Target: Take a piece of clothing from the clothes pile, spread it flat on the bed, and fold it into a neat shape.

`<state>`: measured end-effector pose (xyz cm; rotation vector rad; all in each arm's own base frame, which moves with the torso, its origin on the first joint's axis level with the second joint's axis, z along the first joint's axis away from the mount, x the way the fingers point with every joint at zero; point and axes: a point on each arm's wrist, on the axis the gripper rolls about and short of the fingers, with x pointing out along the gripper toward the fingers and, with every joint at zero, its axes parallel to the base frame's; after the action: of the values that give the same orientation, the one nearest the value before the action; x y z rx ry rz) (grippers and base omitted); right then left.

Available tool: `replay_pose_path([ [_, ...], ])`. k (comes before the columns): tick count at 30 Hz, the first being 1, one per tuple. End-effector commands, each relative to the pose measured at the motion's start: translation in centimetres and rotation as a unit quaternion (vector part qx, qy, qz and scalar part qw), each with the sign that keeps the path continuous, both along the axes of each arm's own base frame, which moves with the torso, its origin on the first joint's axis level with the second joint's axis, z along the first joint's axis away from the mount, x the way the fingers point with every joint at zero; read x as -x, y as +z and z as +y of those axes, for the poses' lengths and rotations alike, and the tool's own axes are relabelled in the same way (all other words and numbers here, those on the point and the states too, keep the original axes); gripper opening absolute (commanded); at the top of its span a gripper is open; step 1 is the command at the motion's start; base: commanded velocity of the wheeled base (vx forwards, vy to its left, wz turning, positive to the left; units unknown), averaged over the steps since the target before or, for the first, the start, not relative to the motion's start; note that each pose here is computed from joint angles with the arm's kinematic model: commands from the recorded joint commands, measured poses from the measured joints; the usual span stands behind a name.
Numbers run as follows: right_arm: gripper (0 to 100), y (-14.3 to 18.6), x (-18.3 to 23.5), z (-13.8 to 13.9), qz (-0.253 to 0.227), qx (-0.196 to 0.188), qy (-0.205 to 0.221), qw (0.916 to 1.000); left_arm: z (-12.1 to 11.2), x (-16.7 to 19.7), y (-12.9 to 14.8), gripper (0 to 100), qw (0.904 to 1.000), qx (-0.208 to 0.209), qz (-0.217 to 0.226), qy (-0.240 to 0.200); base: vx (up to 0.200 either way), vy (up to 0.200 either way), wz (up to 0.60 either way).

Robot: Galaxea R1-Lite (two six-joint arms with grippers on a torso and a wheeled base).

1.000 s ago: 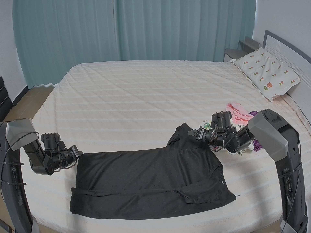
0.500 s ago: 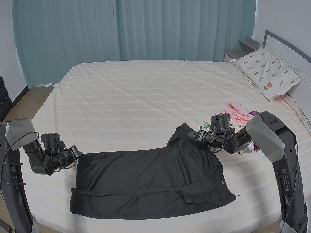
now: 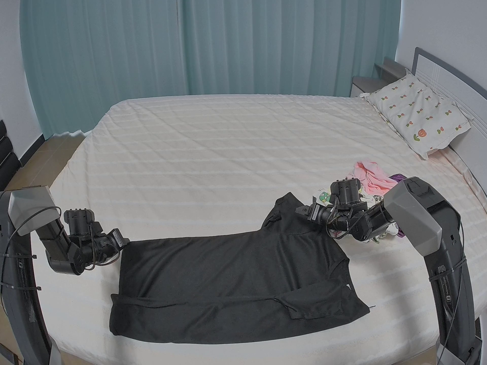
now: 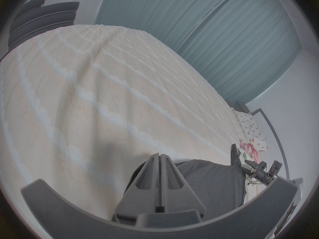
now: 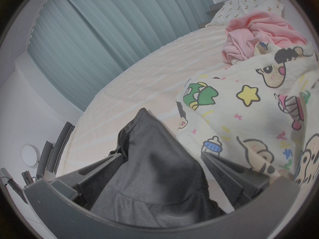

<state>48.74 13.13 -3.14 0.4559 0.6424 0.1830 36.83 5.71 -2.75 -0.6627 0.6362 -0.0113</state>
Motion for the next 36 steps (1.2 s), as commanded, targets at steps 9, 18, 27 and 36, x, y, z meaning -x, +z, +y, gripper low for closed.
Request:
replay_pose_path([
  [9, 100, -0.8, -0.2, -0.2, 0.003, 0.0, -0.002, 1.0, 0.1, 0.0, 0.1, 0, 1.0, 0.0, -0.001, 0.001, 0.0, 0.0, 0.0],
  [18, 100, -1.3, -0.3, 0.1, 0.025, 0.0, -0.003, 0.9997, 0.1, 0.0, 0.0, 0, 1.0, 0.0, 0.0, 0.001, 0.0, 0.0, 0.0],
  [27, 0, -1.0, -0.2, 0.1, 0.024, 0.0, -0.003, 0.9997, 0.1, 0.0, 0.1, 0, 1.0, -0.001, -0.002, 0.002, 0.0, 0.0, 0.0],
  [36, 0, 0.3, -0.4, -0.4, 0.012, -0.011, -0.013, 0.9998, 0.4, 0.0, 0.2, 0, 1.0, -0.002, -0.004, 0.008, 0.0, 0.0, 0.0],
])
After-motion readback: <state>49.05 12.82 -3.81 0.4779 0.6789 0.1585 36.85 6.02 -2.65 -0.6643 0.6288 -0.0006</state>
